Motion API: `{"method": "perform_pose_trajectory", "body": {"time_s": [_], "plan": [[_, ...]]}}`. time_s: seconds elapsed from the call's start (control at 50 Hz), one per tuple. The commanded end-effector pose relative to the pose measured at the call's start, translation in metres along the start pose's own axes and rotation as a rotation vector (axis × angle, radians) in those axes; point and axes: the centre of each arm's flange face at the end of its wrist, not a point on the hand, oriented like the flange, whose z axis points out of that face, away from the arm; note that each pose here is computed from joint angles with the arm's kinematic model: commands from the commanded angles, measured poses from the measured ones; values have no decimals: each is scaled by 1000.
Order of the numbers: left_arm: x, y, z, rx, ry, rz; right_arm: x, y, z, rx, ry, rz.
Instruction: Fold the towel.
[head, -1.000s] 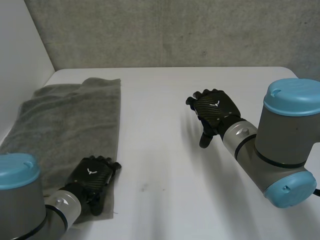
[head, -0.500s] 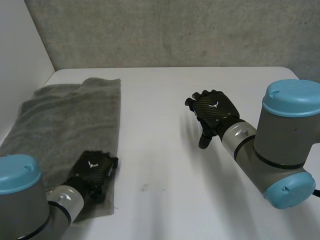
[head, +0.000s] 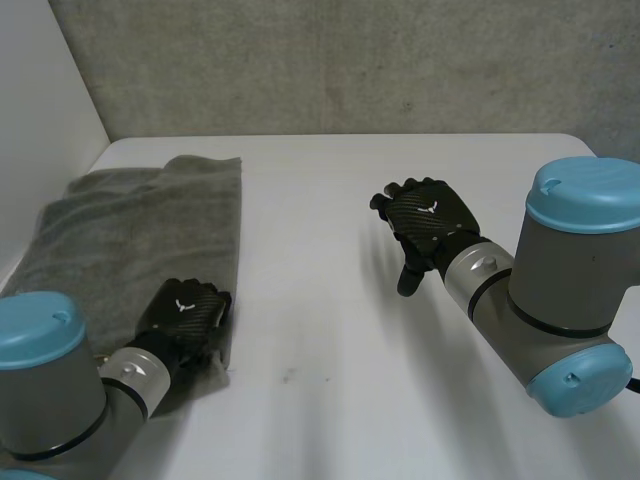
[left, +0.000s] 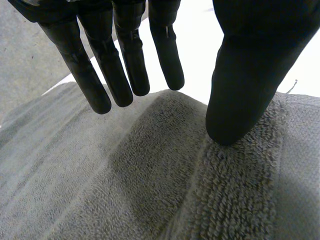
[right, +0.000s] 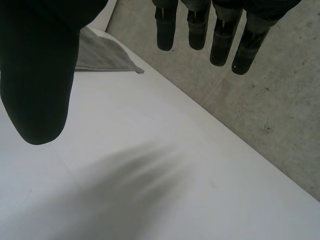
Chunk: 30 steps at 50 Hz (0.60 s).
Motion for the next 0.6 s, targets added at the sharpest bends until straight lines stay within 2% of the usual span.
{"method": "perform_pose_trajectory", "body": {"time_s": [0.02,0.38,0.52,0.6], "plan": [[2,5,-6,-40,18,-5,0,0,0,0,0,0],[5,2,-11,-79,41,-6,0,0,1,1,3,0],[-6,-33,12,38,6,-11,9,-8,0,15,24,3],[4,-50,20,97,33,-26,16,-13,1,29,43,6]]}}
